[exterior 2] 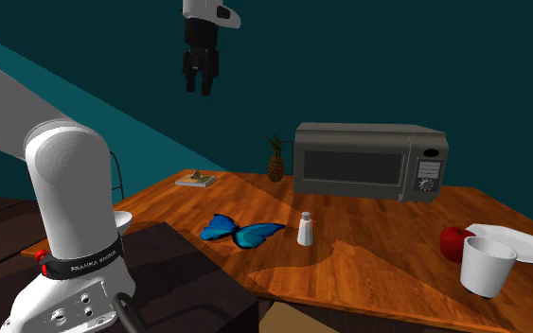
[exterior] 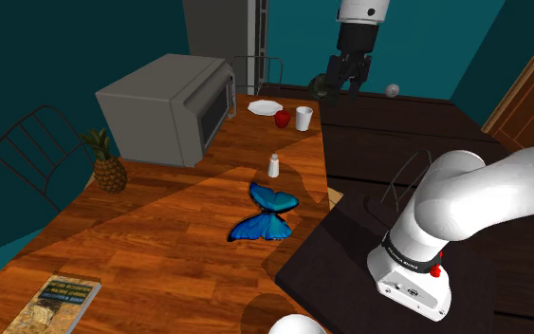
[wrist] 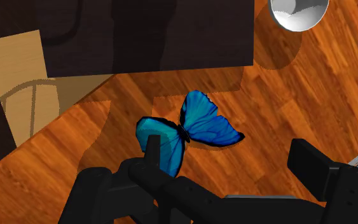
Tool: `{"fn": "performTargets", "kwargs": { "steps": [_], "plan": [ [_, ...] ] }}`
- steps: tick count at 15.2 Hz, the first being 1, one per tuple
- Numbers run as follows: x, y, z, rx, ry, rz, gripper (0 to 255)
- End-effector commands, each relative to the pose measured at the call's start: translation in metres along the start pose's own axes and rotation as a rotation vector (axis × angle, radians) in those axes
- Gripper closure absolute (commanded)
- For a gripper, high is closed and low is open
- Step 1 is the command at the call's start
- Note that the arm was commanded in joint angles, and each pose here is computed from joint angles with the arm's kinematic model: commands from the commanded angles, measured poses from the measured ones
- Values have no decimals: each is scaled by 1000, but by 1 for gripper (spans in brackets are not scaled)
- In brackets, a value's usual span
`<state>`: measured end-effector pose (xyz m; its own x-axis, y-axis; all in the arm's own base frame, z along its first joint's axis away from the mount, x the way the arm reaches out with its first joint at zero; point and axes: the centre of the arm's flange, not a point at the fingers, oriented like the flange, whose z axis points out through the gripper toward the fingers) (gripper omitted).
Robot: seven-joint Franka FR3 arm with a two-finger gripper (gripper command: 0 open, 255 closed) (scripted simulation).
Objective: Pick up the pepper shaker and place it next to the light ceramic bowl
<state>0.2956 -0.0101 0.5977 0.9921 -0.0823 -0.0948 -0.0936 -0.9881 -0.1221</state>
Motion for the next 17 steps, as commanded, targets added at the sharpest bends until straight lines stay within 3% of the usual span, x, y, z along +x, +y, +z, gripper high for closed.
{"fn": "performTargets", "kwargs": {
  "steps": [1,17],
  "plan": [
    [0,0,0,0,0,0,0],
    [143,52,138,-11,46,172,0]
  ]
}}
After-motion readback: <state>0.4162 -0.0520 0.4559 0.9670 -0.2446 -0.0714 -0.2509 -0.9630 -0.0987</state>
